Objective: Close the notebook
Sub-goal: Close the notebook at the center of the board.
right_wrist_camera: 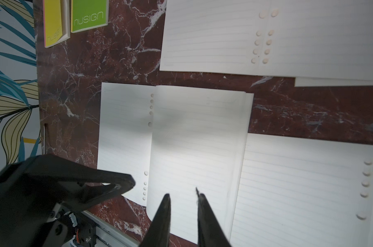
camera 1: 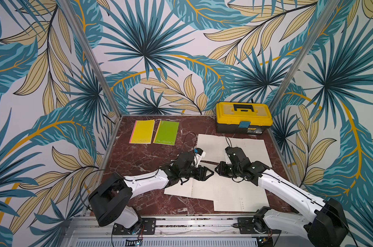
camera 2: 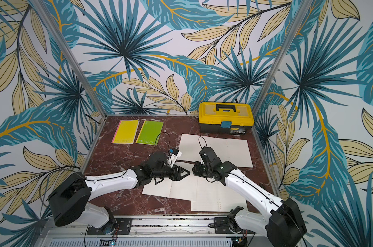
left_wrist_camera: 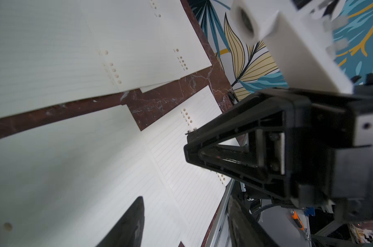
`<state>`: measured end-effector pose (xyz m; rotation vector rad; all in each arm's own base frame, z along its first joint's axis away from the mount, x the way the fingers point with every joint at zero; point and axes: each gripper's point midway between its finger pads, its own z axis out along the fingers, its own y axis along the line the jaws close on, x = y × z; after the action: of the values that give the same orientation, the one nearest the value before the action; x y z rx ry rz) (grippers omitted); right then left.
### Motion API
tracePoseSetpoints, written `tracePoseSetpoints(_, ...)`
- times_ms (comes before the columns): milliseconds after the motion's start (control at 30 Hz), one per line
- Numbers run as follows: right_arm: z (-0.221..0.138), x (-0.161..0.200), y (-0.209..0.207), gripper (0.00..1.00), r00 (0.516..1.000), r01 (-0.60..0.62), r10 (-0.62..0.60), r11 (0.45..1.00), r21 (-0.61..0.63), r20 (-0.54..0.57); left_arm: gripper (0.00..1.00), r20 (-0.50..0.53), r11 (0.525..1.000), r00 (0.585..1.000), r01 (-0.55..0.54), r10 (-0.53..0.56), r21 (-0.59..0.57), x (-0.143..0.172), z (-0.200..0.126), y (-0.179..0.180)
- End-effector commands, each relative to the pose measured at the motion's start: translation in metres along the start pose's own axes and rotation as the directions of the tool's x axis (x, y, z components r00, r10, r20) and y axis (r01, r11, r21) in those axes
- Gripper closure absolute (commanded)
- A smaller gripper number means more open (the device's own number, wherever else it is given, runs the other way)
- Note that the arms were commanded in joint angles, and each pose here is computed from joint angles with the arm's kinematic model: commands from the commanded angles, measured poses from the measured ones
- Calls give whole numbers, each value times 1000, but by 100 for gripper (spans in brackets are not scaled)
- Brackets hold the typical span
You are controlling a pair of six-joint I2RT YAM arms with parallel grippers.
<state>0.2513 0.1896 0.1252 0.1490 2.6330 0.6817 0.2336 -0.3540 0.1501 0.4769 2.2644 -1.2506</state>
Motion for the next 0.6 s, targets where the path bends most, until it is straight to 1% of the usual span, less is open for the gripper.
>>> tracePoseSetpoints(0, 10, 1, 14, 77, 1000, -4, 3, 997, -79, -19, 37, 43, 994, 999, 26, -22, -102, -1, -19, 32)
tracePoseSetpoints(133, 27, 7, 22, 80, 998, -8, 2, 994, -110, -55, 36, 85, 970, 992, 105, -88, -218, 6, -48, 76)
tracePoseSetpoints(233, 42, 14, 32, 81, 996, 4, -16, 992, -123, -90, 36, 131, 949, 981, 172, -141, -265, 10, -70, 102)
tracePoseSetpoints(367, 61, 24, 46, 83, 990, 24, -42, 991, -135, -133, 35, 185, 916, 966, 232, -178, -327, 14, -95, 126)
tracePoseSetpoints(400, 66, 23, 54, 83, 990, 33, -54, 987, -158, -127, 35, 196, 906, 963, 246, -187, -346, 16, -101, 132)
tracePoseSetpoints(567, 91, 36, 65, 85, 977, 61, -91, 985, -158, -191, 34, 271, 844, 934, 331, -231, -421, 25, -127, 160)
